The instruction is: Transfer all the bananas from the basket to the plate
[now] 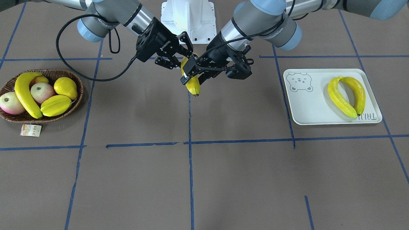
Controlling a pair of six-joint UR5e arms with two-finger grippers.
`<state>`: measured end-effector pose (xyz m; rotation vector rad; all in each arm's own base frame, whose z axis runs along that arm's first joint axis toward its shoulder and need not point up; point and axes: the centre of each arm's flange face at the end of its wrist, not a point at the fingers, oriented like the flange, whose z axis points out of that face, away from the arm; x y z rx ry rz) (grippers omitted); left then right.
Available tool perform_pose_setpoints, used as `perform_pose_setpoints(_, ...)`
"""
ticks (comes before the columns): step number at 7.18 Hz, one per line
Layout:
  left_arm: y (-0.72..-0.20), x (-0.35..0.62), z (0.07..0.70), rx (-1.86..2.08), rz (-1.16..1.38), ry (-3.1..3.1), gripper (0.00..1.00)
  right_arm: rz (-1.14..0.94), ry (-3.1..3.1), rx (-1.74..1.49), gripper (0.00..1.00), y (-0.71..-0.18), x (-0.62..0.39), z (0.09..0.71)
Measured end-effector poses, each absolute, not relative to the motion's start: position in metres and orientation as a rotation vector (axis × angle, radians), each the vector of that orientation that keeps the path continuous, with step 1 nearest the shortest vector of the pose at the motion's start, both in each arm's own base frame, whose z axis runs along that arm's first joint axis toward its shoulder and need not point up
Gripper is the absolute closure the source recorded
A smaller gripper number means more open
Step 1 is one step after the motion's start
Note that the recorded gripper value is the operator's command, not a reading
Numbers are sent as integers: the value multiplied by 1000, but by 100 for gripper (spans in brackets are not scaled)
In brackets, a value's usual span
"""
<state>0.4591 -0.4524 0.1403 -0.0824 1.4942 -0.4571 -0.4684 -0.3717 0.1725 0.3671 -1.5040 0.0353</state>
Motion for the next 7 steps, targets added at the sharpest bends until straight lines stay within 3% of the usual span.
perform_pose_setpoints(1, -452, 459, 141, -83, -457, 1493, 47, 35, -1506, 368, 76, -371, -468, 171)
perform_pose_setpoints(2, -452, 459, 141, -83, -457, 1493, 73, 35, -1508, 368, 75, -371, -468, 171)
perform_pose_setpoints(3, -452, 460, 141, -83, -458, 1492, 96, 35, -1509, 369, 67, -371, -468, 170)
perform_pose_setpoints(4, -452, 460, 142, -83, -458, 1491, 100, 35, -1509, 369, 43, -371, -468, 170)
perform_pose_setpoints(5, -452, 460, 142, -83, -456, 1492, 100, 36, -1509, 368, 1, -371, -468, 170)
perform_pose_setpoints(7, -453, 459, 144, -79, -453, 1490, 100, 49, -1509, 355, 1, -371, -468, 171)
